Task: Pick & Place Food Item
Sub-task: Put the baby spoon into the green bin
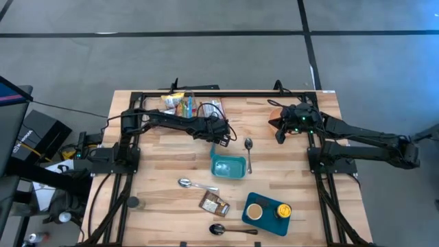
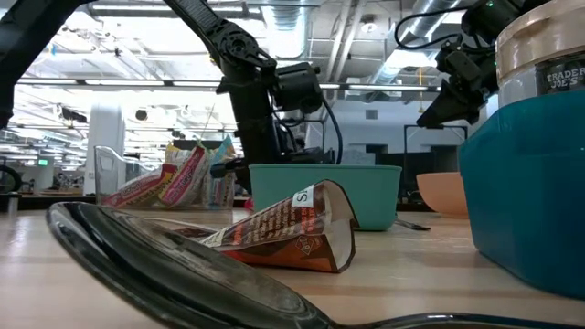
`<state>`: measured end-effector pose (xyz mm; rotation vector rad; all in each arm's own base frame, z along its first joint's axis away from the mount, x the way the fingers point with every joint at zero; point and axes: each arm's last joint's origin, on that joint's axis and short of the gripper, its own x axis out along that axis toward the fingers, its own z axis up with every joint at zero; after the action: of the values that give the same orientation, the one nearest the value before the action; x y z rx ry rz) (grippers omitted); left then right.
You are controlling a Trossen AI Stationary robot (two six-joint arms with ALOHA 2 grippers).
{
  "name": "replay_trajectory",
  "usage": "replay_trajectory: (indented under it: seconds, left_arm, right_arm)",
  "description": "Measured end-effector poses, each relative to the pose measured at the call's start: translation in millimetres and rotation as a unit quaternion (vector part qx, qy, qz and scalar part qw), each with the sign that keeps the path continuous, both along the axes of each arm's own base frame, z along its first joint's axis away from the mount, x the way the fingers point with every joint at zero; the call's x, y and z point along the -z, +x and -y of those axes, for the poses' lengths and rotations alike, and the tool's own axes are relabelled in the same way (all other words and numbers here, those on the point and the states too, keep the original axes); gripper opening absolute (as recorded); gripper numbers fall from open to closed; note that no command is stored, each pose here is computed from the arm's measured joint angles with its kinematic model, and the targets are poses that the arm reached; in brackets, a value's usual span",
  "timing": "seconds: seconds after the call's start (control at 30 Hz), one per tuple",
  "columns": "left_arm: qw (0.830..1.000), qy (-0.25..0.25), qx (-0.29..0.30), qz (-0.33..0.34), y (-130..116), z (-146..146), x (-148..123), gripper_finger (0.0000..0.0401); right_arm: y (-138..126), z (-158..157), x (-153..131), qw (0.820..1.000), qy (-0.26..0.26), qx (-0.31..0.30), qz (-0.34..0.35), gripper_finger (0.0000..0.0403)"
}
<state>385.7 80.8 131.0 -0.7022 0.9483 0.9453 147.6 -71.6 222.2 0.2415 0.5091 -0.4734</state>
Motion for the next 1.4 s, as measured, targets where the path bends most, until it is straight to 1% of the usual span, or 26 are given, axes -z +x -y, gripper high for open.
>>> replay_trajectory:
  seconds: [0.33,0.77,0.87,1.07,1.27,1.4]
  left_arm:
    - [1.000,0.000,0.000,-0.002,-0.3,0.1,0.2,0.0089]
    - [1.000,0.000,0.000,-0.005,-1.1,0.2,0.5,0.0036]
    - [1.000,0.000,0.000,-0.005,-1.1,0.1,0.4,0.0034]
    - [1.000,0.006,-0.002,-0.005,-1.2,-0.1,0.3,0.0042]
    - [1.000,0.015,-0.005,-0.007,-1.2,-0.4,0.3,0.0027]
    - [1.000,0.016,-0.006,-0.007,-1.2,-0.5,0.3,0.0035]
  right_arm:
    - [0.0,-0.1,0.0,1.000,0.000,0.000,0.000,0.0000]
    - [0.0,-0.1,0.0,1.000,0.000,0.000,0.000,0.0000]
    - [0.0,-0.1,0.0,1.000,0.000,0.000,0.000,0.0000]
    - [0.0,-0.1,0.0,1.000,0.000,0.000,0.000,0.0000]
    - [0.0,-0.1,0.0,1.000,0.000,0.000,0.000,0.0000]
    - [0.0,-0.1,0.0,1.000,0.000,0.000,0.000,0.0000]
